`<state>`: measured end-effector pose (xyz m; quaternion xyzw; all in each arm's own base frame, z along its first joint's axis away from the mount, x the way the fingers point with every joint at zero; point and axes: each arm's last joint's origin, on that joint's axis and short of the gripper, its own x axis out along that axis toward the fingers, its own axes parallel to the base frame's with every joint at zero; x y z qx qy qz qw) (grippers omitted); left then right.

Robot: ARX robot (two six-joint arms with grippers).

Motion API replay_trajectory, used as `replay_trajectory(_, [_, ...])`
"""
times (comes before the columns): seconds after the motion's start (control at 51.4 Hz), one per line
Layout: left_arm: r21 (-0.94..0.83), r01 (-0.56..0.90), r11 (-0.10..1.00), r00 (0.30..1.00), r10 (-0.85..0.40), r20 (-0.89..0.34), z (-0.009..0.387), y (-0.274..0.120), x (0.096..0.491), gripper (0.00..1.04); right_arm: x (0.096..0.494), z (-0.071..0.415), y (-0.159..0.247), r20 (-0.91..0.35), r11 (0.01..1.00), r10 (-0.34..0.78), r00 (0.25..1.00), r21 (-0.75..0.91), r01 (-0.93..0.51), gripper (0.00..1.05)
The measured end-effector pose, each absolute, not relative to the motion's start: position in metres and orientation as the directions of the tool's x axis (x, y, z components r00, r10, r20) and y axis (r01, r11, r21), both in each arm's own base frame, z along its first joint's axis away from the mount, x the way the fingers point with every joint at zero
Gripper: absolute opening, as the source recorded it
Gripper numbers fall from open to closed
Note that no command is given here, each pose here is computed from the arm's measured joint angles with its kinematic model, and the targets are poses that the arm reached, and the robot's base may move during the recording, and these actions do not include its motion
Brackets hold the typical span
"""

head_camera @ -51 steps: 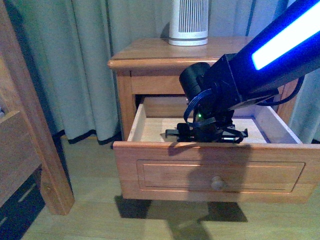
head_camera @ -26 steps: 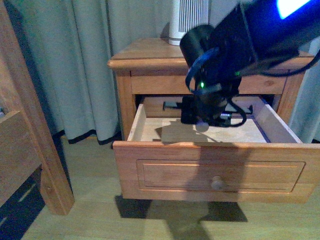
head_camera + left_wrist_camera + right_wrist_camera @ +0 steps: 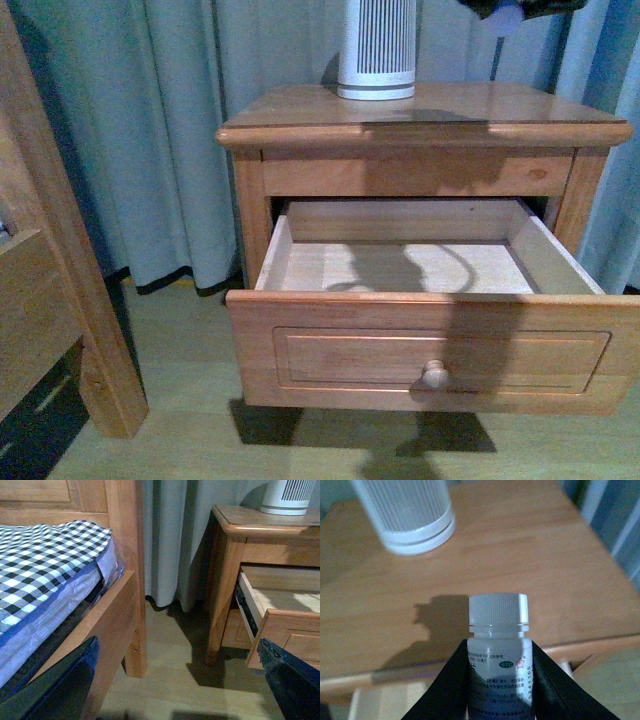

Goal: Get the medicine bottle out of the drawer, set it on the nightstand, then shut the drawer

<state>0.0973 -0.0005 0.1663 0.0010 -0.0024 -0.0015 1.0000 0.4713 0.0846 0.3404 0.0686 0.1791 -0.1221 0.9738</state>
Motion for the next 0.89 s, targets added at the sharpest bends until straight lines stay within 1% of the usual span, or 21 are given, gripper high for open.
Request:
replay_trajectory(0.097, [0.002, 0.003, 1.000, 1.000, -0.003, 0.005, 0.166, 0.000, 0.097, 0.98, 0.487, 0.344, 0.062, -0.345, 0.950, -0.271, 0.898, 0.056, 0.308, 0.29])
replay_trajectory(0.214, [0.002, 0.003, 1.000, 1.000, -0.003, 0.005, 0.166, 0.000, 0.097, 0.98, 0.511, 0.331, 0.039, -0.356, 0.934, -0.328, 0.875, 0.016, 0.357, 0.29])
replay_trajectory(0.428, [0.002, 0.003, 1.000, 1.000, -0.003, 0.005, 0.166, 0.000, 0.097, 0.98, 0.544, 0.289, 0.024, -0.400, 0.920, -0.365, 0.841, -0.018, 0.391, 0.29])
replay_trajectory(0.603, [0.002, 0.003, 1.000, 1.000, -0.003, 0.005, 0.166, 0.000, 0.097, 0.98, 0.559, 0.273, 0.019, -0.414, 0.912, -0.390, 0.823, -0.049, 0.407, 0.30])
replay_trajectory(0.642, [0.002, 0.003, 1.000, 1.000, -0.003, 0.005, 0.166, 0.000, 0.097, 0.98, 0.560, 0.270, 0.018, -0.416, 0.911, -0.393, 0.820, -0.057, 0.407, 0.38])
replay_trajectory(0.661, [0.002, 0.003, 1.000, 1.000, -0.003, 0.005, 0.166, 0.000, 0.097, 0.98, 0.560, 0.270, 0.018, -0.416, 0.912, -0.392, 0.820, -0.059, 0.406, 0.39])
replay_trajectory(0.7, [0.002, 0.003, 1.000, 1.000, -0.003, 0.005, 0.166, 0.000, 0.097, 0.98, 0.561, 0.269, 0.018, -0.415, 0.913, -0.390, 0.822, -0.061, 0.403, 0.46])
replay_trajectory(0.798, [0.002, 0.003, 1.000, 1.000, -0.003, 0.005, 0.166, 0.000, 0.097, 0.98, 0.563, 0.271, 0.019, -0.386, 0.918, -0.378, 0.841, -0.039, 0.395, 0.65])
replay_trajectory(0.817, [0.002, 0.003, 1.000, 1.000, -0.003, 0.005, 0.166, 0.000, 0.097, 0.98, 0.562, 0.271, 0.019, -0.383, 0.919, -0.374, 0.844, -0.035, 0.392, 0.67])
replay_trajectory(0.875, [0.002, 0.003, 1.000, 1.000, -0.003, 0.005, 0.166, 0.000, 0.097, 0.98, 0.561, 0.273, 0.020, -0.368, 0.925, -0.360, 0.857, -0.020, 0.379, 0.77])
replay_trajectory(0.895, [0.002, 0.003, 1.000, 1.000, -0.003, 0.005, 0.166, 0.000, 0.097, 0.98, 0.560, 0.273, 0.020, -0.365, 0.926, -0.358, 0.859, -0.018, 0.378, 0.78])
